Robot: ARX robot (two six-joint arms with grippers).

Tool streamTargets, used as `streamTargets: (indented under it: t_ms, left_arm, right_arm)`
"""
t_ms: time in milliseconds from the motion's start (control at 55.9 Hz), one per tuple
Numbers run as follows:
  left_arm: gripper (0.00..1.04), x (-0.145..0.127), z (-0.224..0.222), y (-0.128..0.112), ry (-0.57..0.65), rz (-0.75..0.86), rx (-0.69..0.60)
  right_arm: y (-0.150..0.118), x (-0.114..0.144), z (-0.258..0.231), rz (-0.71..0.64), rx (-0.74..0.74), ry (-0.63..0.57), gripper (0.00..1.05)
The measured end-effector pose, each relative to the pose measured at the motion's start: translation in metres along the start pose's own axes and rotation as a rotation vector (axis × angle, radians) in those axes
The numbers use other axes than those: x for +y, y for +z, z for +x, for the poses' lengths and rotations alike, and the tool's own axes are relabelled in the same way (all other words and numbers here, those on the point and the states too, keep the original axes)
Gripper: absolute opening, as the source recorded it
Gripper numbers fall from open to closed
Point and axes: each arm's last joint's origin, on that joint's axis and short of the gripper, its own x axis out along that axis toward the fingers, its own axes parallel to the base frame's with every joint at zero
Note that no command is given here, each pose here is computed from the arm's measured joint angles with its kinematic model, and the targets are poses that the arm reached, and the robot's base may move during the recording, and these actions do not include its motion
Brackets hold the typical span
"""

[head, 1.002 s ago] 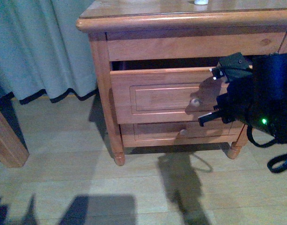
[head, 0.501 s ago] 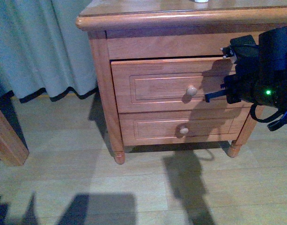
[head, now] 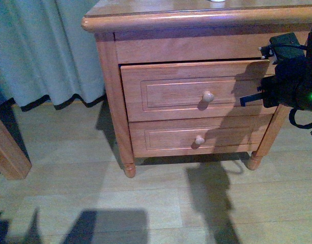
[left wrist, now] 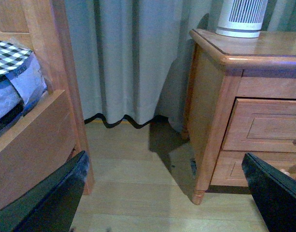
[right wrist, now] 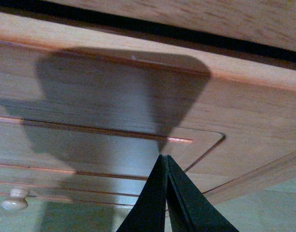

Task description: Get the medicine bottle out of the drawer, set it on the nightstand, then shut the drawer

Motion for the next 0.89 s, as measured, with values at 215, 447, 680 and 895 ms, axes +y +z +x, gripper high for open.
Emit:
streamTargets:
  t_ms: [215,447,680,895]
  left_arm:
    - [0.98,0.0,0.0,0.0,0.0,0.0,0.0]
    - [0.98,0.0,0.0,0.0,0.0,0.0,0.0]
    - [0.98,0.0,0.0,0.0,0.0,0.0,0.0]
    - [0.98,0.0,0.0,0.0,0.0,0.0,0.0]
  right_arm:
    - [0.0,0.0,0.002,-0.007,-0.016,0.01,0.03]
    - [-0.003,-0.001,0.001,0.002,-0.06,0.031,0.03]
    - [0.0,0.002,-0.025,0.083,-0.106,0.077,0.05]
    - [0.004,0.005,-0.099,0.25,-0.128,0.153,0.4]
